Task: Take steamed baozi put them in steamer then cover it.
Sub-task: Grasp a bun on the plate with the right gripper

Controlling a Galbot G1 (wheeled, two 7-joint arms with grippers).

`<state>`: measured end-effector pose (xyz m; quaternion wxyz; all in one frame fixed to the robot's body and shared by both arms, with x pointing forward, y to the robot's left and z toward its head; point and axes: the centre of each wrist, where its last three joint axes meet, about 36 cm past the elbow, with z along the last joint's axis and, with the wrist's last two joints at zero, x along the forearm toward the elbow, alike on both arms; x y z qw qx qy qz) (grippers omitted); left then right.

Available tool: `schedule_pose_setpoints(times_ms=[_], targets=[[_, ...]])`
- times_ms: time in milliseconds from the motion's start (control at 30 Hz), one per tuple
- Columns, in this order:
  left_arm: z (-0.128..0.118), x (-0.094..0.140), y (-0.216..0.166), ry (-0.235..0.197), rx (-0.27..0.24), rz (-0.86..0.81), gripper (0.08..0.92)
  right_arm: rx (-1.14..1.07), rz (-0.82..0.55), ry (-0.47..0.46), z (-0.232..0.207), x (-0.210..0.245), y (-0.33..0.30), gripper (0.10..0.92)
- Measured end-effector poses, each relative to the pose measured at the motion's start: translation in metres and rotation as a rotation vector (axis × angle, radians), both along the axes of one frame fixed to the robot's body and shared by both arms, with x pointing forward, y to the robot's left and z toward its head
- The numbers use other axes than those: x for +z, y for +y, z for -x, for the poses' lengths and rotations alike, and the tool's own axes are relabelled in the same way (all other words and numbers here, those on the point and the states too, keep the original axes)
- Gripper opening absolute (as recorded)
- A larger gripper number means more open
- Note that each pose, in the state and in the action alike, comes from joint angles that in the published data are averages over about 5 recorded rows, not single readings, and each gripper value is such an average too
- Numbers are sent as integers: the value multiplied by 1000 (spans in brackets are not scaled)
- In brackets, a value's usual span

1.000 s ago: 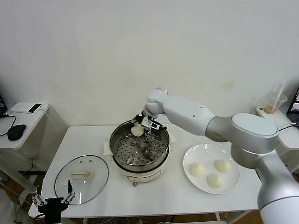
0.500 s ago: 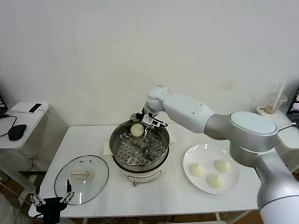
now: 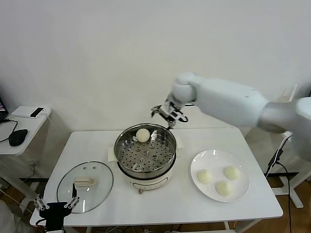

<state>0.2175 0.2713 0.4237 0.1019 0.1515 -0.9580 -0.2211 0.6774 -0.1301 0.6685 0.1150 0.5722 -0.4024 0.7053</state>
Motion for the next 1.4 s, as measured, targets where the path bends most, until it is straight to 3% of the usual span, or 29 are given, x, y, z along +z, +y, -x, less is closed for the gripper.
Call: schedule_pose_setpoints(times_ms=[300, 700, 1033, 1400], targets=[[-4, 7, 0, -2, -20, 30, 823, -289, -47, 122, 56, -9, -93, 823], [-8, 3, 3, 4, -16, 40, 823, -464, -33, 251, 113, -65, -156, 823], [-9, -1, 7, 14, -5, 32, 823, -524, -9, 291, 124, -123, -173, 823], [-10, -6, 10, 25, 2, 19, 823, -566, 9, 286, 110, -173, -177, 823]])
